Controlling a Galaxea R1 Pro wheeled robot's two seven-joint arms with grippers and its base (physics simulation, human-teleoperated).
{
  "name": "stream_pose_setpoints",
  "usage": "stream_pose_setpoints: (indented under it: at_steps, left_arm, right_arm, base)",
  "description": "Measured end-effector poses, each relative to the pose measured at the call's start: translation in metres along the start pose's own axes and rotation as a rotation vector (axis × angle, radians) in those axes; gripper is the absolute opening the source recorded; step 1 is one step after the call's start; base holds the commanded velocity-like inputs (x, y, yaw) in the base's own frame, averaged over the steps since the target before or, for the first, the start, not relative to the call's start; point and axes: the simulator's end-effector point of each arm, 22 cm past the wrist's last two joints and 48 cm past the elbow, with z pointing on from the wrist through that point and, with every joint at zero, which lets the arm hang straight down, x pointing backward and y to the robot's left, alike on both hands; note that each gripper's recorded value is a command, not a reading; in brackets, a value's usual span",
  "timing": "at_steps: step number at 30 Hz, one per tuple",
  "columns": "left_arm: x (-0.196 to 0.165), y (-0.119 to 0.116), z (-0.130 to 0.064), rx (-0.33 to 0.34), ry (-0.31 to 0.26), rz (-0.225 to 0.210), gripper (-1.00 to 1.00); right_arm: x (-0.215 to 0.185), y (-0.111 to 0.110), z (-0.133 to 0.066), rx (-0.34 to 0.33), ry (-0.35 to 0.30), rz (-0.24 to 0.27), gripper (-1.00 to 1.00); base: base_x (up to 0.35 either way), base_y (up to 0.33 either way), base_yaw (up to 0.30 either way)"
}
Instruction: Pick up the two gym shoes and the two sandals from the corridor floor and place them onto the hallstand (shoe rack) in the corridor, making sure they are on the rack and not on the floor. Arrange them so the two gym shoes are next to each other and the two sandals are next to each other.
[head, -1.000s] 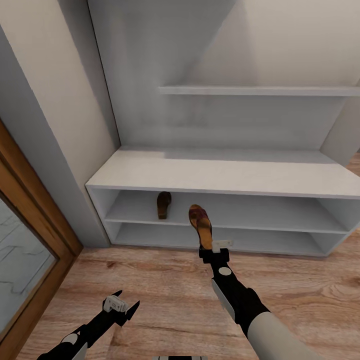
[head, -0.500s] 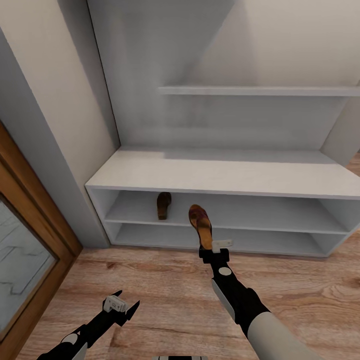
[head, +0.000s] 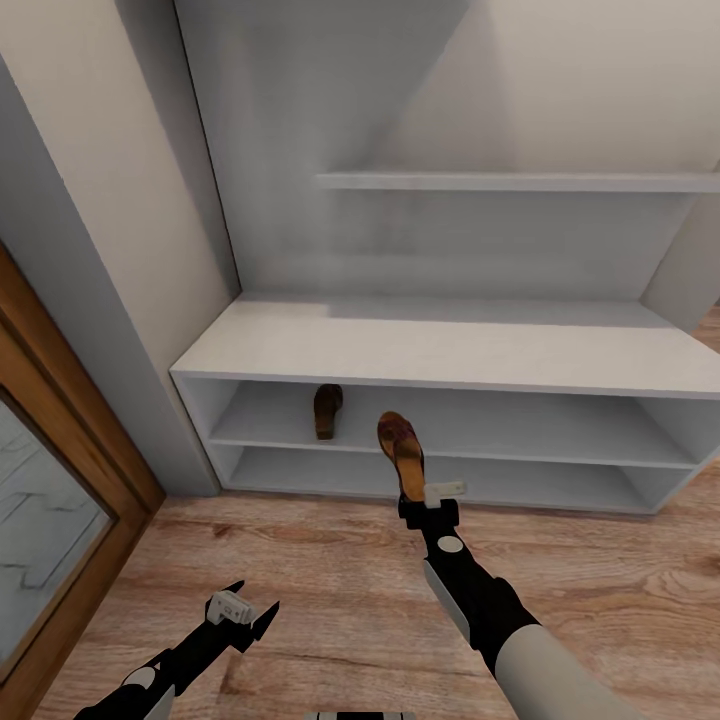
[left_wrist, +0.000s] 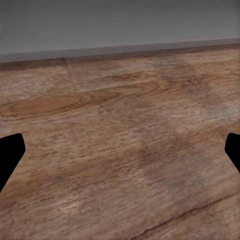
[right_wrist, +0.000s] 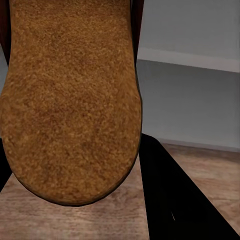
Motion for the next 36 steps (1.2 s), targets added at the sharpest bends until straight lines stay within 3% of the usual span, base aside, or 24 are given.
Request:
stream_pose_setpoints:
  at_steps: [36]
  left_arm:
    - [-0.0002, -0.0004, 0.0, 0.002, -0.001, 0.001, 1.0]
  right_arm:
    - [-0.0007, 0.0015, -0.0001, -0.002, 0.002, 0.0, -1.0]
  base:
    - [0.042, 0.006, 0.0]
